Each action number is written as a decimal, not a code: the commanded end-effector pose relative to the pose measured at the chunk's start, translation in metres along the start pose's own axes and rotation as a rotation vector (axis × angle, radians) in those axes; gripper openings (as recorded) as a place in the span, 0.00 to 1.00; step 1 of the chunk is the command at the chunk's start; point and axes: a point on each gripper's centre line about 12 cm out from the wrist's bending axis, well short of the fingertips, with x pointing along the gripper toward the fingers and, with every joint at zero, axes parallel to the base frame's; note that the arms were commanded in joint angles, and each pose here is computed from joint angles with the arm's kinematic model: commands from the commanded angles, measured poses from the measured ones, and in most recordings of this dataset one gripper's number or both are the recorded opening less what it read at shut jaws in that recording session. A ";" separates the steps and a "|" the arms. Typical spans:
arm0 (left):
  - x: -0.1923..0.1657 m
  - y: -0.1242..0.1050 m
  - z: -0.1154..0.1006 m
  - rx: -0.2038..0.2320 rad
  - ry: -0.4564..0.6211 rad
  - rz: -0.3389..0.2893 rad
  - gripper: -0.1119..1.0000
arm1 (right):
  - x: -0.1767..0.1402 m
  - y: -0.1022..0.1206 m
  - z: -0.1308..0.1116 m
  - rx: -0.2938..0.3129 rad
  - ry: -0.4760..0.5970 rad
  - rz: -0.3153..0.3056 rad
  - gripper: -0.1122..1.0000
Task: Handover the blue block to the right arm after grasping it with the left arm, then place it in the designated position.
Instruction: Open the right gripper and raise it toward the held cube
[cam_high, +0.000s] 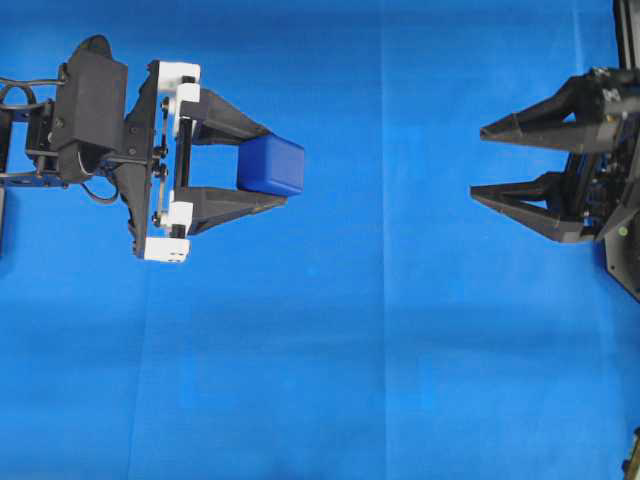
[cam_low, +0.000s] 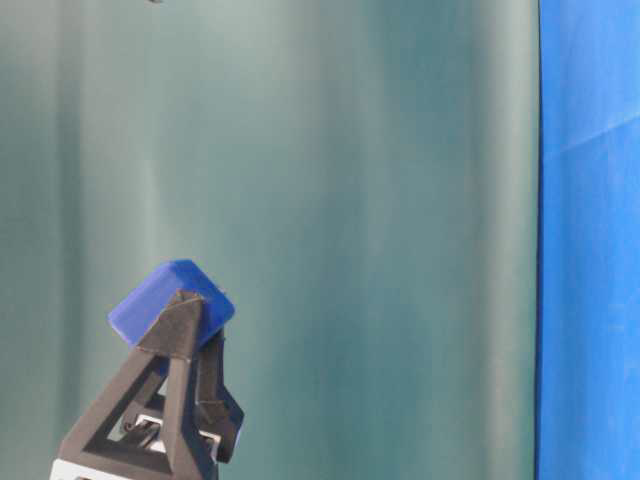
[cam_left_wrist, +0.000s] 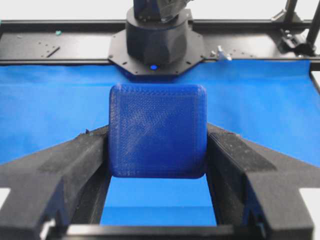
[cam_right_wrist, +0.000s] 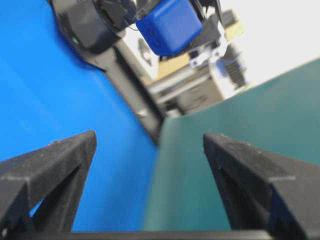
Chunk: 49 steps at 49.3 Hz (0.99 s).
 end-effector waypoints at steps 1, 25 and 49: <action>-0.003 -0.001 0.013 -0.004 -0.045 -0.002 0.54 | 0.002 -0.008 0.007 -0.085 -0.026 -0.018 0.95; -0.003 -0.001 0.013 -0.004 -0.045 -0.002 0.54 | 0.002 -0.010 0.014 -0.451 -0.059 -0.019 0.94; -0.003 -0.001 0.012 -0.006 -0.041 -0.002 0.54 | 0.003 -0.011 0.015 -0.450 -0.071 -0.028 0.94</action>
